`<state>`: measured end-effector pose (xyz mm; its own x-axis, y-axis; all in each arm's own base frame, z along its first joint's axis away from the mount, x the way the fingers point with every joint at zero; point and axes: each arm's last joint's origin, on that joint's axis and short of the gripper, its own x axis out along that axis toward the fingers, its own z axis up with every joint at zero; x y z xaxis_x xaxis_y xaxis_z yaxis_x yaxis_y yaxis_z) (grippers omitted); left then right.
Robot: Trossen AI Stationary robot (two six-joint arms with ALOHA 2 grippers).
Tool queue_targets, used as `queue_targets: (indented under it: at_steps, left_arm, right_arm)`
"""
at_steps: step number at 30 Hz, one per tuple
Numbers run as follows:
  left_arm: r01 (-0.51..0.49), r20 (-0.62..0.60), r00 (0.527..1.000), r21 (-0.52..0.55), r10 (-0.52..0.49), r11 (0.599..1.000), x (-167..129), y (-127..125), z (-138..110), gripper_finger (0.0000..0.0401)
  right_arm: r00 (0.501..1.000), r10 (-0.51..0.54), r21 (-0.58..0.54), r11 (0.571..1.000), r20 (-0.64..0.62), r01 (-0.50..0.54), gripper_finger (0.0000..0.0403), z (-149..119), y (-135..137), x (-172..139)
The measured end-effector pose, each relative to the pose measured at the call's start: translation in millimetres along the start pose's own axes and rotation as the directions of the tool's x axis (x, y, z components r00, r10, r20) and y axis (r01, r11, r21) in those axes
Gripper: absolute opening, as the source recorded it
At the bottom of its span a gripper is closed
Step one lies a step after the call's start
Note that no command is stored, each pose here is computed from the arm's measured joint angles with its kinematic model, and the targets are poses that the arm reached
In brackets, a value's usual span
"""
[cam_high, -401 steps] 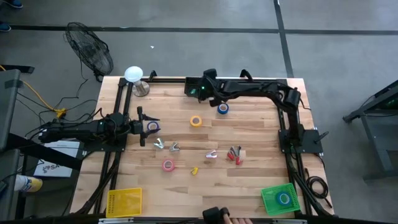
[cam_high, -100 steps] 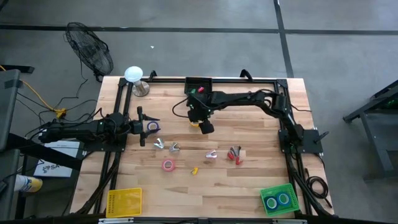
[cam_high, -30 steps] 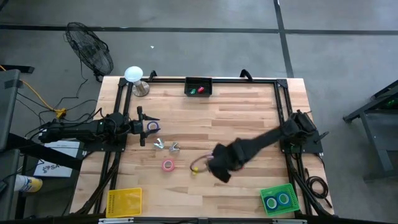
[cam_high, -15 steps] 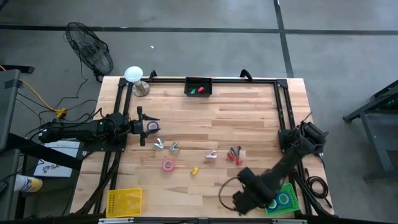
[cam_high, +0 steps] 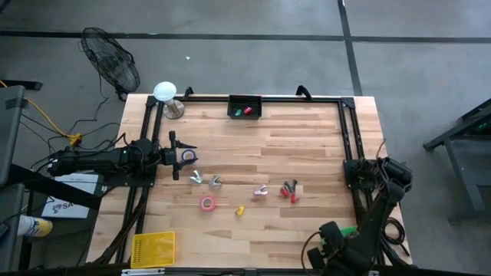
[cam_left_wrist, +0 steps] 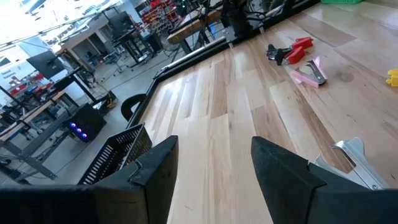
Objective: Pick and place Stapler, Stapler remover, tape
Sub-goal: Put the yellow tape into the green bin
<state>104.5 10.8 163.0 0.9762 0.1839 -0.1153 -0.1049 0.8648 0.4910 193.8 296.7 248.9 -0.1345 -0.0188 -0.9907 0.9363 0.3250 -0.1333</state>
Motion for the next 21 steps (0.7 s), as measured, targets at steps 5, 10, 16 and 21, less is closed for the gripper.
queue_targets:
  at_steps: [5,10,16,21]
  left_arm:
    - [0.0,0.0,1.0,0.0,0.0,1.0,0,0,0,0.0197]
    - [0.0,0.0,1.0,0.0,0.0,1.0,0,0,0,0.0197]
    - [0.0,0.0,1.0,0.0,0.0,1.0,0,0,0,0.0197]
    - [0.0,0.0,1.0,0.0,0.0,1.0,0,0,0,0.0197]
  right_arm:
    - [0.999,-0.045,-0.008,0.999,0.009,0.045,0.0029,-3,-7,14]
    - [0.994,-0.109,-0.008,0.994,0.0,0.109,0.0029,-4,-13,34]
    - [0.996,-0.094,-0.024,0.995,0.003,0.094,0.0029,-3,-25,43]
    - [0.998,-0.061,-0.032,0.998,-0.022,0.06,0.0029,4,-31,57]
